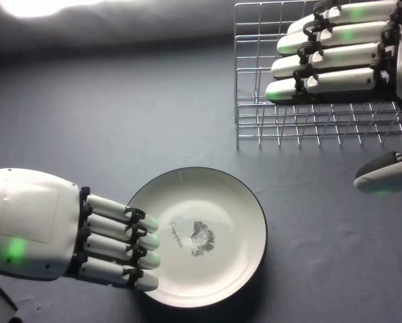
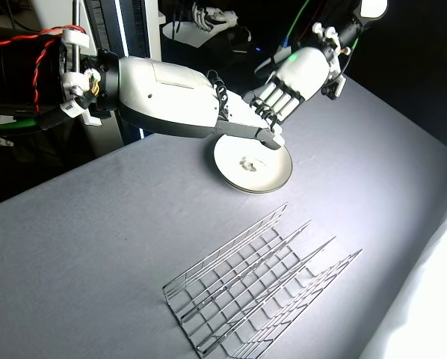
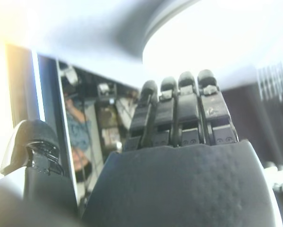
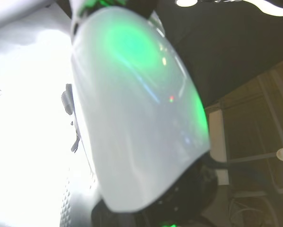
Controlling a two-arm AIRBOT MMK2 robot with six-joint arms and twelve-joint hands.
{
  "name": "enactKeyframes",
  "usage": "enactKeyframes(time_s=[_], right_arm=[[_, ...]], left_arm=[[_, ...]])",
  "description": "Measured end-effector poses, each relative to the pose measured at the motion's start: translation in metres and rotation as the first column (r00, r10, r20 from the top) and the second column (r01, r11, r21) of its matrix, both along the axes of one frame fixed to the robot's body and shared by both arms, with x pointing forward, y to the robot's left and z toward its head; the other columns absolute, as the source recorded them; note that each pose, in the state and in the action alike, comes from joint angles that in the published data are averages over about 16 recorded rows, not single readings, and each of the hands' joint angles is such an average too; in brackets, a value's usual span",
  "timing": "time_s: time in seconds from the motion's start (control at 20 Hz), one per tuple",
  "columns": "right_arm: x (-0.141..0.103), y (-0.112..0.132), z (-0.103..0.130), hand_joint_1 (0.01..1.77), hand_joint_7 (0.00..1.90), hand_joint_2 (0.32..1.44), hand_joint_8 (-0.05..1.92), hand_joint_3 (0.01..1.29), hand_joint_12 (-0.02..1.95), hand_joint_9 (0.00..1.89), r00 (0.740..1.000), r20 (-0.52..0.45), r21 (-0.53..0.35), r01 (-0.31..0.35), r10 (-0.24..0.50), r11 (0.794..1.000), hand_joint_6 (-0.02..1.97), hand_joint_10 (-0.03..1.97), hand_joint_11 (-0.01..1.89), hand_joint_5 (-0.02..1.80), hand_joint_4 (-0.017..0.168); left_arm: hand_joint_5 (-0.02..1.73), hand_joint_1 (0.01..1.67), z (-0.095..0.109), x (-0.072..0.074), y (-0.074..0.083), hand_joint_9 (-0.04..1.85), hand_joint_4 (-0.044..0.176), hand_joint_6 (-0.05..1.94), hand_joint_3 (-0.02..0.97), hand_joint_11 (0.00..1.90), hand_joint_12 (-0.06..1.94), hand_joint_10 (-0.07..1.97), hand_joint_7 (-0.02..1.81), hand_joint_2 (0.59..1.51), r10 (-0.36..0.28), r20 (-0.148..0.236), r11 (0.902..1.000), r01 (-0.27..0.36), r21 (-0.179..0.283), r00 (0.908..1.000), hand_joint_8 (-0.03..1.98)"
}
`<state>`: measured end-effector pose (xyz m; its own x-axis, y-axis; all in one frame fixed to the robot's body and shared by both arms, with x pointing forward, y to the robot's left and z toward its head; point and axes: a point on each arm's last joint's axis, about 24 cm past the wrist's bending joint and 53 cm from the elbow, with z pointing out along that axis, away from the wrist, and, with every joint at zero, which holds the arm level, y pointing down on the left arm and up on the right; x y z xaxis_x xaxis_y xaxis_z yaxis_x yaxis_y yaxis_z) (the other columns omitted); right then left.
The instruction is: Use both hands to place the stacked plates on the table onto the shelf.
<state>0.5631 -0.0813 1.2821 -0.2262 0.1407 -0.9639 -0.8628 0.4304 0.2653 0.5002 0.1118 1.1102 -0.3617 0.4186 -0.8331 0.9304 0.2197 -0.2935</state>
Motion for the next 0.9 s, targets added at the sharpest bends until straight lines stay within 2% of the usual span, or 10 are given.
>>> enactKeyframes(time_s=[0.35, 0.7, 0.9], right_arm=[[-0.001, 0.000, 0.000, 0.32, 0.15, 1.11, 0.01, 0.01, 0.35, 0.10, 1.000, 0.001, 0.000, -0.006, 0.006, 1.000, 0.02, 0.01, 0.02, 0.17, 0.004], [-0.003, 0.001, -0.001, 0.77, 0.09, 1.04, 0.01, 0.01, 0.24, 0.06, 1.000, 0.003, -0.001, -0.013, 0.013, 1.000, 0.02, 0.01, 0.02, 0.11, 0.004], [-0.005, 0.001, 0.000, 0.95, 0.05, 1.02, 0.01, 0.01, 0.14, 0.04, 1.000, 0.005, 0.001, -0.020, 0.020, 1.000, 0.02, 0.01, 0.02, 0.07, 0.004]], left_arm=[[0.09, 0.02, -0.020, 0.015, 0.001, 0.08, 0.000, 0.00, 0.012, 0.04, 0.12, 0.00, 0.09, 1.071, 0.035, 0.012, 0.9983, -0.035, 0.046, 0.9993, 0.00], [0.08, 0.02, -0.036, 0.030, 0.006, 0.08, -0.001, -0.01, 0.012, 0.03, 0.14, 0.00, 0.09, 1.072, 0.060, 0.028, 0.9944, -0.062, 0.086, 0.9978, 0.00], [0.07, 0.02, -0.044, 0.033, 0.009, 0.08, -0.003, -0.02, 0.013, 0.02, 0.17, -0.01, 0.08, 1.072, 0.067, 0.028, 0.9924, -0.069, 0.102, 0.9974, 0.00]])
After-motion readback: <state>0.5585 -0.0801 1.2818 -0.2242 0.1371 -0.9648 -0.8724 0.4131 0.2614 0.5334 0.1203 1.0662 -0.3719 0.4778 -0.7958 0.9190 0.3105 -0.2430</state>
